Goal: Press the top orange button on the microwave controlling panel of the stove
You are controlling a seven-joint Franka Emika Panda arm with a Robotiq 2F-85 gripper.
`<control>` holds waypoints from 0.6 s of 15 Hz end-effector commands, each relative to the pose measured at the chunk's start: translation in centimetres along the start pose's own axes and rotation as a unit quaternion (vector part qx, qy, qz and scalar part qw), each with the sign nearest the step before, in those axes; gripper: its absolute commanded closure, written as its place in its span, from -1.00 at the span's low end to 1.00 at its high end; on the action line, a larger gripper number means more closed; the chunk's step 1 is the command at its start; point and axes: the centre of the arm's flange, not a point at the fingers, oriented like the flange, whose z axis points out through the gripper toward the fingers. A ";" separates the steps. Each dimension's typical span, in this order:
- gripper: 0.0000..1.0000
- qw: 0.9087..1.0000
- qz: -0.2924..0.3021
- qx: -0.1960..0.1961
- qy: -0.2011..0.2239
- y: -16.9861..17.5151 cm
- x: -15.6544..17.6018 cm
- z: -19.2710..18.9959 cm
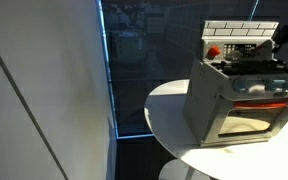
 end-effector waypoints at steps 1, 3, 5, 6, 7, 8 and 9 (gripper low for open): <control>-1.00 0.999 -0.015 0.003 -0.033 0.0 -3.0 -2.1; -1.00 0.998 -0.020 0.001 -0.054 -0.2 -4.4 -2.9; -1.00 0.997 -0.029 -0.002 -0.075 -0.4 -5.7 -3.9; -1.00 0.996 -0.036 -0.003 -0.086 -0.5 -6.3 -4.3; -1.00 0.994 -0.043 -0.004 -0.099 -0.5 -6.9 -5.0; -1.00 0.993 -0.049 -0.004 -0.110 -0.5 -7.5 -5.6; -1.00 0.991 -0.057 -0.006 -0.119 -0.4 -8.2 -6.3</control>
